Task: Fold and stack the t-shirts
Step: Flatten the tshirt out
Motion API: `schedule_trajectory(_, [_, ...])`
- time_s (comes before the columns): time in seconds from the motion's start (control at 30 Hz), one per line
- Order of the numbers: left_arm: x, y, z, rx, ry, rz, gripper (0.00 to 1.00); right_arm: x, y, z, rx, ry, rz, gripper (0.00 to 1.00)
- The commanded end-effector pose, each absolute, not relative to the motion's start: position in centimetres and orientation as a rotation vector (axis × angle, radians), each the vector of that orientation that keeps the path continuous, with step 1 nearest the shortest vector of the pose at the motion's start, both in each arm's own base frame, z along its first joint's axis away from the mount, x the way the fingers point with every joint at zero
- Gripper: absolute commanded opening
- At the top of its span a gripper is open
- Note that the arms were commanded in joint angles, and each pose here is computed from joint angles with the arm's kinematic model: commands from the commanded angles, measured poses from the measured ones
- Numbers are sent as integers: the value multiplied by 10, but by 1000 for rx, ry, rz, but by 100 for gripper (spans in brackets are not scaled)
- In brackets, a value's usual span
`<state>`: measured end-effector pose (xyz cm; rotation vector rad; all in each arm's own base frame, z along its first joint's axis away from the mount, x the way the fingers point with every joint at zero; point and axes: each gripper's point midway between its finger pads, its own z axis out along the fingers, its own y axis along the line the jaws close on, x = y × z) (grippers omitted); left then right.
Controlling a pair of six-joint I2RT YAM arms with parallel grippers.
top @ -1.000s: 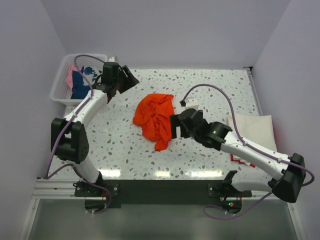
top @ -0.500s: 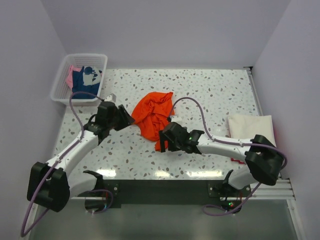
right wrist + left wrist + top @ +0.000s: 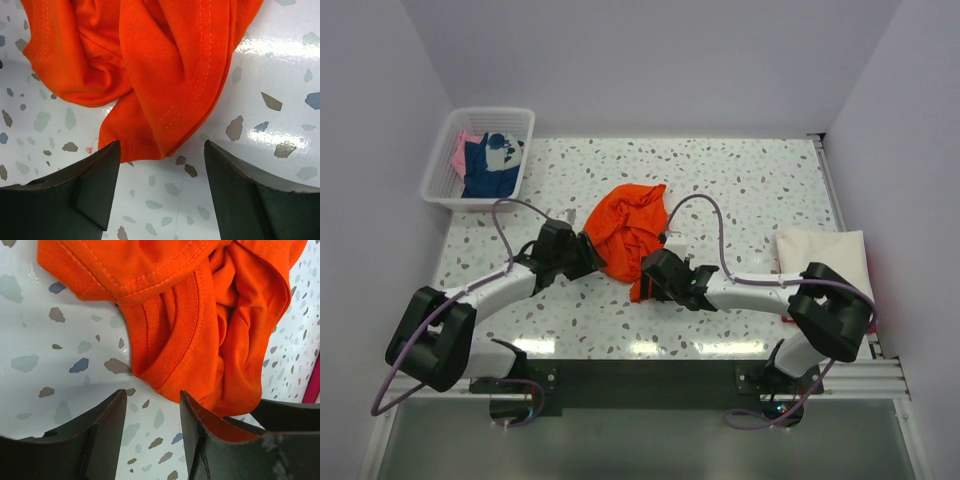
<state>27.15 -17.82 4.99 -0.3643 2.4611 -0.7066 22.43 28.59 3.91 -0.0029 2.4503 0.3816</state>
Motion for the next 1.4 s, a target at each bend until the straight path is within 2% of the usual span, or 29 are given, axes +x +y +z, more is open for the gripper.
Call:
schedule_trajectory(0.0, [282, -196, 56, -355, 2398, -813, 51, 246, 296, 52, 100, 2349, 407, 70])
schedule_trajectory(0.2, [279, -197, 34, -388, 2448, -789, 50, 250, 298, 48, 111, 2350, 376, 65])
schedule_trajectory(0.33, [278, -206, 23, -406, 2463, -830, 49, 253, 294, 48, 127, 2341, 354, 53])
schedule_trajectory(0.37, [278, -208, 22, -403, 2468, -835, 47, 253, 293, 49, 128, 2340, 347, 43])
schedule_trajectory(0.43, [277, -212, 20, -401, 2474, -840, 43, 254, 288, 52, 126, 2339, 317, 33])
schedule_trajectory(0.47, [279, -213, 21, -405, 2471, -838, 41, 254, 286, 53, 128, 2339, 301, 23])
schedule_trajectory(0.53, [280, -212, 23, -409, 2470, -828, 29, 257, 276, 62, 134, 2337, 266, 14])
schedule_trajectory(0.57, [283, -209, 25, -416, 2465, -803, 13, 259, 271, 66, 140, 2336, 256, 9])
schedule_trajectory(0.63, [285, -202, 33, -414, 2470, -747, 2, 264, 251, 78, 161, 2337, 236, 5])
schedule_trajectory(0.67, [290, -195, 37, -425, 2456, -694, 0, 267, 243, 82, 173, 2341, 229, 3])
schedule_trajectory(0.97, [295, -97, 95, -518, 2353, -433, 0, 307, 107, 117, 413, 2348, 32, 0])
schedule_trajectory(1.13, [299, -45, 148, -541, 2227, -269, 0, 321, 78, 153, 467, 2297, 10, 0])
schedule_trajectory(1.37, [306, -23, 219, -542, 2086, -223, 0, 328, 48, 207, 490, 2216, -46, 0])
